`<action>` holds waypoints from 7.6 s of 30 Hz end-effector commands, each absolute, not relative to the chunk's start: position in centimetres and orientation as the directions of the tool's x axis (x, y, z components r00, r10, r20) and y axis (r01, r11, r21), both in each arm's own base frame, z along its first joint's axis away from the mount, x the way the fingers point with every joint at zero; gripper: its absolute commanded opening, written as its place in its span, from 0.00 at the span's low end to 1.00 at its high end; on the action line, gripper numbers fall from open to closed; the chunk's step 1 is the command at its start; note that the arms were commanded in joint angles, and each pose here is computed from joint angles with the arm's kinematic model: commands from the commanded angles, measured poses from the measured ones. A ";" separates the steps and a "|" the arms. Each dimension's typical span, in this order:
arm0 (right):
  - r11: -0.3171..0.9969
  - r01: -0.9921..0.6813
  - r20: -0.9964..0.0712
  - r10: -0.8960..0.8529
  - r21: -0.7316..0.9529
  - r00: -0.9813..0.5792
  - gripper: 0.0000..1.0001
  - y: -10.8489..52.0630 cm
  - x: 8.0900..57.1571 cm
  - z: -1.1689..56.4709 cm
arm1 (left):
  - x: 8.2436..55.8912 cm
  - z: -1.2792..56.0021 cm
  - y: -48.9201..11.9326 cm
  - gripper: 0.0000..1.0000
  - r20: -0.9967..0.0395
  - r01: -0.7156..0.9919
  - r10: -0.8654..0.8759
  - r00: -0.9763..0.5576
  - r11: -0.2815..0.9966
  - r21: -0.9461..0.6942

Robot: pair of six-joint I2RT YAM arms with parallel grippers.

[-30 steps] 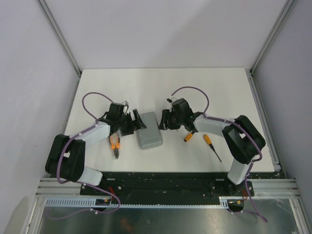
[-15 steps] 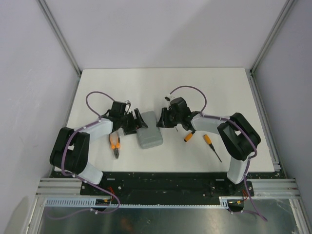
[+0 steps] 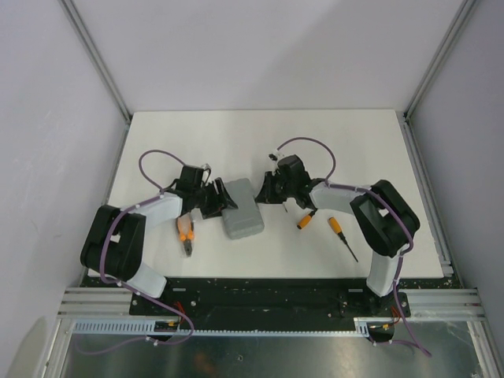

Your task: Pack the tool kit

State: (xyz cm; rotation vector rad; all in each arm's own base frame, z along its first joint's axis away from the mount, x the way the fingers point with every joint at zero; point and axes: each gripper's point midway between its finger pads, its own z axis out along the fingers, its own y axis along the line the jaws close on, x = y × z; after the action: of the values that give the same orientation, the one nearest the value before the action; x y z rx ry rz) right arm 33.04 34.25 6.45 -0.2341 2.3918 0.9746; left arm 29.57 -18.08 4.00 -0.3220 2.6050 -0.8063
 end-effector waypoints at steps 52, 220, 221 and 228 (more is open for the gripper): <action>0.979 -0.148 -0.706 -0.206 -0.142 -0.678 0.08 24.7 37.6 8.5 | 23.2 -3.6 -13.8 0.00 -0.158 -0.280 -0.356 -0.921 0.887 -0.369; 0.588 -0.294 -0.424 0.094 0.754 -0.901 0.00 32.4 35.5 12.4 | 33.7 11.5 -16.0 0.93 -0.523 0.035 -0.217 -0.825 0.902 -0.429; 0.593 -0.285 -0.423 0.105 0.753 -0.900 0.00 32.3 35.4 12.8 | 33.7 12.4 -16.5 0.93 -0.532 0.058 -0.212 -0.820 0.894 -0.445; 0.640 -0.272 -0.463 0.149 0.719 -0.873 0.00 31.8 34.9 15.4 | 33.1 15.1 -19.1 0.95 -0.541 0.125 -0.211 -0.814 0.847 -0.517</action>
State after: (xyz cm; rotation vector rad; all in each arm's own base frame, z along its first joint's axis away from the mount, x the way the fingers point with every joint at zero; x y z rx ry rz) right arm 34.90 31.77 11.62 -0.1203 2.4451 1.1655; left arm 33.28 -17.37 12.48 -0.1172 2.4659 -0.6391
